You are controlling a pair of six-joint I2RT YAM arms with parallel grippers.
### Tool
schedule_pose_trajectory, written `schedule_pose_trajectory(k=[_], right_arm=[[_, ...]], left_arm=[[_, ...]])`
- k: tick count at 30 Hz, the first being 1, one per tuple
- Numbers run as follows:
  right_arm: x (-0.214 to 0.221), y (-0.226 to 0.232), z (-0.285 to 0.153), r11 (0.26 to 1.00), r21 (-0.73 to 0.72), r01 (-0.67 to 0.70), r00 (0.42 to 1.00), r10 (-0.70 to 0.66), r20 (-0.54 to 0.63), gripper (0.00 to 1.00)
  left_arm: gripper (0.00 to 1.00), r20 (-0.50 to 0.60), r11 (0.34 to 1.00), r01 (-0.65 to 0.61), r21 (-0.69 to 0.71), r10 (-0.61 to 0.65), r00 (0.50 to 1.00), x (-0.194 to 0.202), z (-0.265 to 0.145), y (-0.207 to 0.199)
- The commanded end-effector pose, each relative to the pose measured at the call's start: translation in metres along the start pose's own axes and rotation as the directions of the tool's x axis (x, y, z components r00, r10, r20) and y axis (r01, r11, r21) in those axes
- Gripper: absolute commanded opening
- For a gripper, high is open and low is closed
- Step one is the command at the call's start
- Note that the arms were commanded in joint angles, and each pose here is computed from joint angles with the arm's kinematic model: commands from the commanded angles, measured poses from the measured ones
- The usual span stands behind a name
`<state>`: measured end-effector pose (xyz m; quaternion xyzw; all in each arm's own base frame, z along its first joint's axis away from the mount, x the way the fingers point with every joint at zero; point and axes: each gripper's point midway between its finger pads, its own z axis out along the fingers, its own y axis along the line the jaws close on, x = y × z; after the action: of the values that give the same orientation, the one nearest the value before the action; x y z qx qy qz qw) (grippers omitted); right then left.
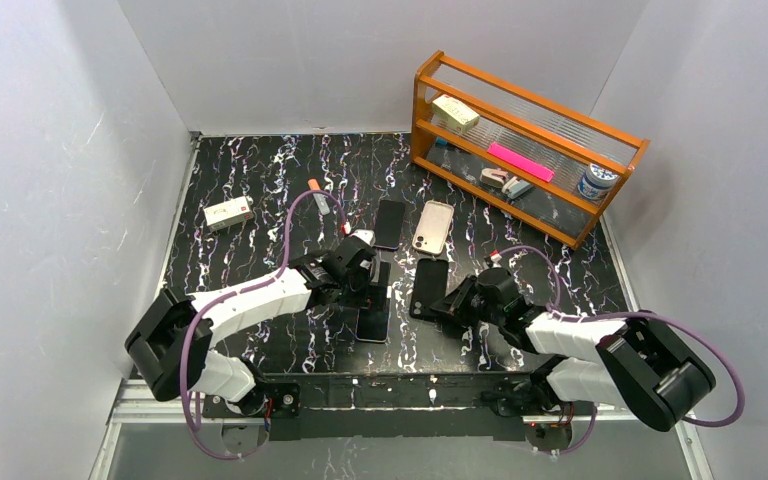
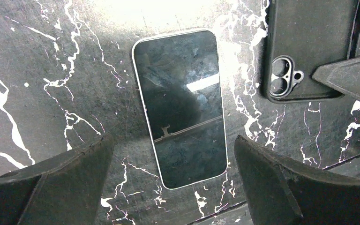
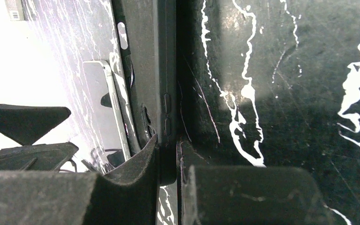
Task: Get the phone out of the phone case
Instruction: Place the phone case at the center of the board.
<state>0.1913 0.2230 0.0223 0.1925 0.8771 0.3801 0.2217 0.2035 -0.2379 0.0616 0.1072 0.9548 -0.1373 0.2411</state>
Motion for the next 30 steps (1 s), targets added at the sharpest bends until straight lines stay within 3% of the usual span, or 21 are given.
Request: schedule_pose_trajectory(k=[1, 8, 18, 21, 30], right_arm=[[-0.019, 0.020, 0.009, 0.999, -0.030, -0.018, 0.997, 0.020, 0.069, 0.22], [-0.019, 0.022, 0.016, 1.000, -0.003, 0.018, 0.999, -0.018, 0.041, 0.40], [-0.006, -0.012, 0.010, 0.987, 0.154, 0.048, 0.999, -0.045, -0.026, 0.81], [0.001, -0.016, 0.004, 0.985, 0.160, 0.059, 0.997, -0.050, -0.059, 0.98], [0.012, -0.023, -0.008, 0.978, 0.183, 0.099, 0.992, -0.081, -0.100, 0.99]], left_arm=[[0.98, 0.003, 1.000, 0.002, -0.028, -0.002, 1.000, 0.003, 0.003, 0.005], [0.98, -0.006, 1.000, 0.000, -0.029, 0.000, 1.000, 0.006, 0.005, 0.004], [0.98, -0.031, 0.997, -0.035, -0.067, 0.033, 0.999, 0.014, 0.012, 0.002], [0.98, -0.031, 0.994, -0.050, -0.093, 0.048, 0.998, 0.015, 0.013, 0.002], [0.98, -0.031, 0.991, -0.078, -0.111, 0.075, 0.997, 0.017, 0.020, -0.013]])
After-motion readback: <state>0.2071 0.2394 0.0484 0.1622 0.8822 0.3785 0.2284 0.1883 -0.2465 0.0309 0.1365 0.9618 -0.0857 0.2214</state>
